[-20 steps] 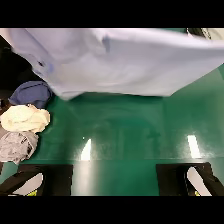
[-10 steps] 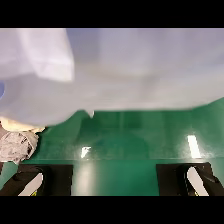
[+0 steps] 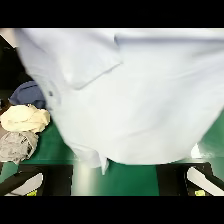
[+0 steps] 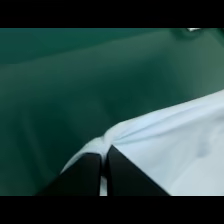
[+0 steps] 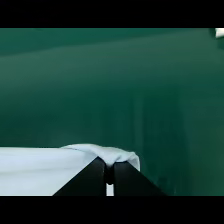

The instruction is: Fold the shirts.

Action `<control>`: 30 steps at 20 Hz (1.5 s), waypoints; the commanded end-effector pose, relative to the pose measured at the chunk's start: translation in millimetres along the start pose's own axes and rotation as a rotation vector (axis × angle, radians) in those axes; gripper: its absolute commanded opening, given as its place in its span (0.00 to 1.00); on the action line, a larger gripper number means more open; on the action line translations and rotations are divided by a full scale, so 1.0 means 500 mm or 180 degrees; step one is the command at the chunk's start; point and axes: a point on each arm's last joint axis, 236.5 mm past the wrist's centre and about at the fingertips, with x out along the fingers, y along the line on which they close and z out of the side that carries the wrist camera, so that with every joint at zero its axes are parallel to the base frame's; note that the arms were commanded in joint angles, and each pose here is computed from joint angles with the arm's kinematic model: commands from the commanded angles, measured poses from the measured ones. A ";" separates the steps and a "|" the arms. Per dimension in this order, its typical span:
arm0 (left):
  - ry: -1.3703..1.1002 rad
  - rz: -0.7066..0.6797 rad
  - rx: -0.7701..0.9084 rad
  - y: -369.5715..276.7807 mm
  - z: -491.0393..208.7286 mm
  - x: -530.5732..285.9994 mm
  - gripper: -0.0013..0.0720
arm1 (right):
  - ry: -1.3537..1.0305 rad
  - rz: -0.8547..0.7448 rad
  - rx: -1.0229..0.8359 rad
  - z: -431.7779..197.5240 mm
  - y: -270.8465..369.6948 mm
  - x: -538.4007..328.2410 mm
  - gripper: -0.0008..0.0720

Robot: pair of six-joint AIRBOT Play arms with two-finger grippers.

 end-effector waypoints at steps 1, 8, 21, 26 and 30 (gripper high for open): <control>0.0848 -0.0110 -0.0500 0.109 -0.123 0.164 0.06 | 0.1062 -0.0193 0.0137 -0.117 -0.060 0.187 0.03; 0.0794 0.0053 -0.0761 0.291 -0.178 0.385 0.06 | 0.1012 -0.0221 0.0129 -0.110 -0.046 0.480 0.03; 0.1038 0.0549 -0.0224 0.392 -0.228 0.395 0.06 | 0.0819 -0.0451 -0.0411 -0.112 0.036 0.580 0.03; 0.1867 0.0654 -0.0175 0.404 -0.343 0.343 0.06 | 0.1299 -0.0627 -0.0590 -0.182 0.035 0.557 0.03; 0.2259 0.0548 -0.0399 0.397 -0.442 0.343 0.06 | 0.1563 -0.0689 -0.0581 -0.217 0.025 0.539 0.03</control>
